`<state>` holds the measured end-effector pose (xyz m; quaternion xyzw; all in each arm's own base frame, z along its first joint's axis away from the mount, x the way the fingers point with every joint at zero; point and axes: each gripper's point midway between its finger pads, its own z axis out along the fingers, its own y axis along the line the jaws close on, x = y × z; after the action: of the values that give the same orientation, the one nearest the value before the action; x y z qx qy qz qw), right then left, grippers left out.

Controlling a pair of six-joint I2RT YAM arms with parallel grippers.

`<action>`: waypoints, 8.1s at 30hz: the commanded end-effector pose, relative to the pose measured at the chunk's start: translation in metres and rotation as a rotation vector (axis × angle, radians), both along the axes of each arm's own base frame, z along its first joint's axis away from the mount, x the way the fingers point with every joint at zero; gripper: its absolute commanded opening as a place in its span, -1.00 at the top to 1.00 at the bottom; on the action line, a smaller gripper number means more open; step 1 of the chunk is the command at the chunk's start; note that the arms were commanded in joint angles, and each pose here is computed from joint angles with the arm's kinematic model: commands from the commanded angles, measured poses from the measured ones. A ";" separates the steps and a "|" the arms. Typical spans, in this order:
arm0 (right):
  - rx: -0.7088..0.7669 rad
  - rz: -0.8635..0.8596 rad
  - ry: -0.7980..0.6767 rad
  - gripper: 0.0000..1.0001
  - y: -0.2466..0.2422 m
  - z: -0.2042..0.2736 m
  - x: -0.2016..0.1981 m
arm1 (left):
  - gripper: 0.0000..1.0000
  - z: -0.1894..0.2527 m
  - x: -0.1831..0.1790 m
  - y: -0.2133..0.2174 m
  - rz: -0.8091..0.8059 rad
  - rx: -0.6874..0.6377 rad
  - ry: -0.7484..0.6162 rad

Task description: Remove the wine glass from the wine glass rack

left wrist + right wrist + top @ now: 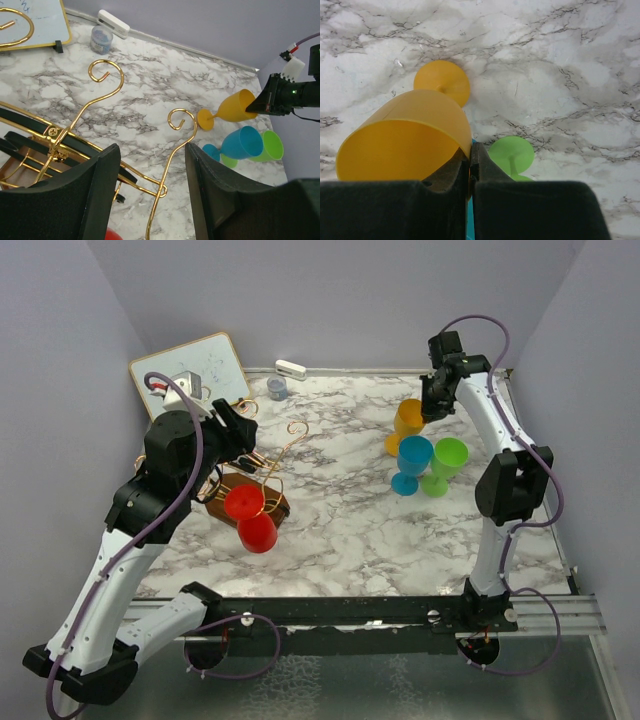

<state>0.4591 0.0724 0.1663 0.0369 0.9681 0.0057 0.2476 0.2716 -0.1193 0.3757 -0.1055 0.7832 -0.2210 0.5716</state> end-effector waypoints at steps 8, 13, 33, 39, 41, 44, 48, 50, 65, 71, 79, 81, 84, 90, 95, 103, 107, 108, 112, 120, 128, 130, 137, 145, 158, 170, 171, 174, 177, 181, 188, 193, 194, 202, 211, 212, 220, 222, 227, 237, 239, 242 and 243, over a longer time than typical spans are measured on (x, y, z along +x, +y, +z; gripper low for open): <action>-0.083 0.017 -0.021 0.87 0.007 0.004 0.005 | -0.14 -0.006 -0.032 0.027 0.056 0.031 0.040; -0.052 0.042 -0.021 0.71 0.017 0.003 0.008 | -0.16 -0.010 -0.043 0.025 0.027 -0.008 0.049; 0.004 0.078 -0.273 0.12 0.031 0.099 0.013 | -0.18 -0.043 -0.091 0.034 0.058 -0.234 0.126; 0.047 0.108 -0.362 0.07 0.035 0.140 0.001 | -0.18 -0.055 -0.098 0.030 0.046 -0.275 0.156; 0.079 0.132 -0.385 0.07 0.040 0.150 -0.004 | -0.18 -0.057 -0.101 0.032 0.051 -0.296 0.152; 0.135 0.179 -0.421 0.07 0.050 0.163 -0.014 | -0.18 -0.056 -0.106 0.036 0.068 -0.325 0.142; 0.136 0.181 -0.459 0.07 0.049 0.170 -0.024 | -0.17 -0.057 -0.112 0.041 0.087 -0.346 0.137; 0.136 0.184 -0.466 0.07 0.048 0.171 -0.027 | -0.17 -0.061 -0.113 0.041 0.089 -0.351 0.145; 0.146 0.207 -0.466 0.07 0.051 0.167 -0.033 | -0.15 -0.087 -0.111 0.034 0.086 -0.419 0.166; 0.148 0.210 -0.468 0.07 0.051 0.167 -0.032 | -0.12 -0.090 -0.110 0.031 0.074 -0.472 0.137; 0.146 0.214 -0.470 0.08 0.051 0.166 -0.032 | 0.03 -0.097 -0.105 0.026 0.064 -0.489 0.140; 0.149 0.214 -0.465 0.08 0.052 0.165 -0.032 | 0.13 -0.098 -0.104 0.024 0.061 -0.491 0.140; 0.146 0.214 -0.464 0.08 0.052 0.164 -0.032 | 0.31 -0.100 -0.102 0.023 0.061 -0.492 0.146; 0.145 0.212 -0.471 0.09 0.051 0.166 -0.032 | 0.77 -0.097 -0.104 0.028 0.082 -0.499 0.139; 0.155 0.219 -0.465 0.09 0.054 0.163 -0.030 | 0.94 -0.093 -0.108 0.036 0.109 -0.515 0.117; 0.160 0.222 -0.469 0.10 0.055 0.164 -0.028 | 1.00 -0.087 -0.116 0.033 0.076 -0.591 0.081; 0.164 0.225 -0.472 0.10 0.056 0.165 -0.028 | 1.00 -0.091 -0.118 0.029 0.054 -0.640 0.081; 0.165 0.226 -0.471 0.10 0.057 0.164 -0.028 | 1.00 -0.093 -0.118 0.028 0.049 -0.653 0.081; 0.165 0.223 -0.468 0.10 0.056 0.163 -0.028 | 1.00 -0.093 -0.121 0.025 0.035 -0.705 0.078; 0.170 0.227 -0.467 0.11 0.058 0.162 -0.028 | 1.00 -0.087 -0.126 0.031 0.044 -0.718 0.058; 0.158 0.217 -0.469 0.11 0.055 0.163 -0.027 | 1.00 -0.085 -0.125 0.040 0.082 -0.751 0.021; 0.151 0.212 -0.465 0.11 0.054 0.161 -0.026 | 1.00 -0.082 -0.126 0.041 0.085 -0.754 0.012; 0.160 0.220 -0.465 0.12 0.056 0.161 -0.025 | 1.00 -0.073 -0.127 0.039 0.062 -0.777 -0.008; 0.166 0.224 -0.475 0.12 0.057 0.165 -0.028 | 1.00 -0.066 -0.122 0.036 0.054 -0.824 -0.034; 0.169 0.227 -0.477 0.13 0.057 0.165 -0.028 | 1.00 -0.049 -0.124 0.033 0.025 -0.854 -0.042; 0.164 0.223 -0.474 0.13 0.056 0.163 -0.027 | 1.00 -0.054 -0.124 0.014 -0.047 -0.832 0.019; 0.166 0.223 -0.474 0.13 0.057 0.163 -0.027 | 1.00 -0.054 -0.124 0.014 -0.055 -0.833 0.018; 0.166 0.222 -0.473 0.13 0.057 0.163 -0.027 | 1.00 -0.052 -0.126 0.013 -0.063 -0.839 0.017; 0.168 0.224 -0.473 0.13 0.057 0.163 -0.027 | 1.00 -0.051 -0.128 0.015 -0.062 -0.839 0.014; 0.167 0.222 -0.475 0.13 0.057 0.164 -0.026 | 1.00 -0.052 -0.131 0.017 -0.056 -0.839 0.016; 0.166 0.220 -0.474 0.13 0.057 0.163 -0.026 | 1.00 -0.054 -0.134 0.016 -0.067 -0.842 0.026; 0.165 0.220 -0.474 0.13 0.056 0.163 -0.027 | 1.00 -0.053 -0.135 0.012 -0.085 -0.843 0.032; 0.164 0.219 -0.474 0.13 0.056 0.163 -0.027 | 1.00 -0.052 -0.135 0.011 -0.091 -0.844 0.032; 0.167 0.220 -0.477 0.13 0.057 0.165 -0.027 | 1.00 -0.053 -0.136 0.010 -0.098 -0.841 0.044; 0.169 0.223 -0.478 0.13 0.057 0.165 -0.028 | 1.00 -0.051 -0.122 0.003 -0.099 -0.806 0.035; 0.168 0.220 -0.479 0.13 0.056 0.166 -0.028 | 1.00 -0.051 -0.120 0.003 -0.097 -0.794 0.037; 0.172 0.225 -0.480 0.13 0.057 0.165 -0.028 | 1.00 -0.044 -0.108 0.009 -0.054 -0.734 -0.001; 0.175 0.227 -0.477 0.13 0.058 0.164 -0.028 | 1.00 -0.037 -0.105 0.013 -0.029 -0.709 -0.021; 0.177 0.230 -0.482 0.13 0.058 0.166 -0.029 | 1.00 -0.018 -0.096 0.027 0.038 -0.638 -0.076; 0.179 0.238 -0.520 0.13 0.056 0.182 -0.037 | 1.00 -0.018 -0.064 0.030 0.111 -0.475 -0.089; 0.182 0.240 -0.523 0.13 0.057 0.183 -0.038 | 1.00 -0.013 -0.062 0.026 0.094 -0.498 -0.107; 0.191 0.249 -0.518 0.13 0.059 0.181 -0.039 | 1.00 0.004 -0.060 0.022 0.069 -0.521 -0.143; 0.198 0.257 -0.516 0.13 0.060 0.181 -0.040 | 1.00 0.010 -0.059 0.021 0.066 -0.522 -0.152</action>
<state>0.4228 0.1238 0.3351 -0.0457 0.8777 0.1202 0.4617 0.2085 -0.0993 0.3469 -0.2688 0.6916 -0.3822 0.5507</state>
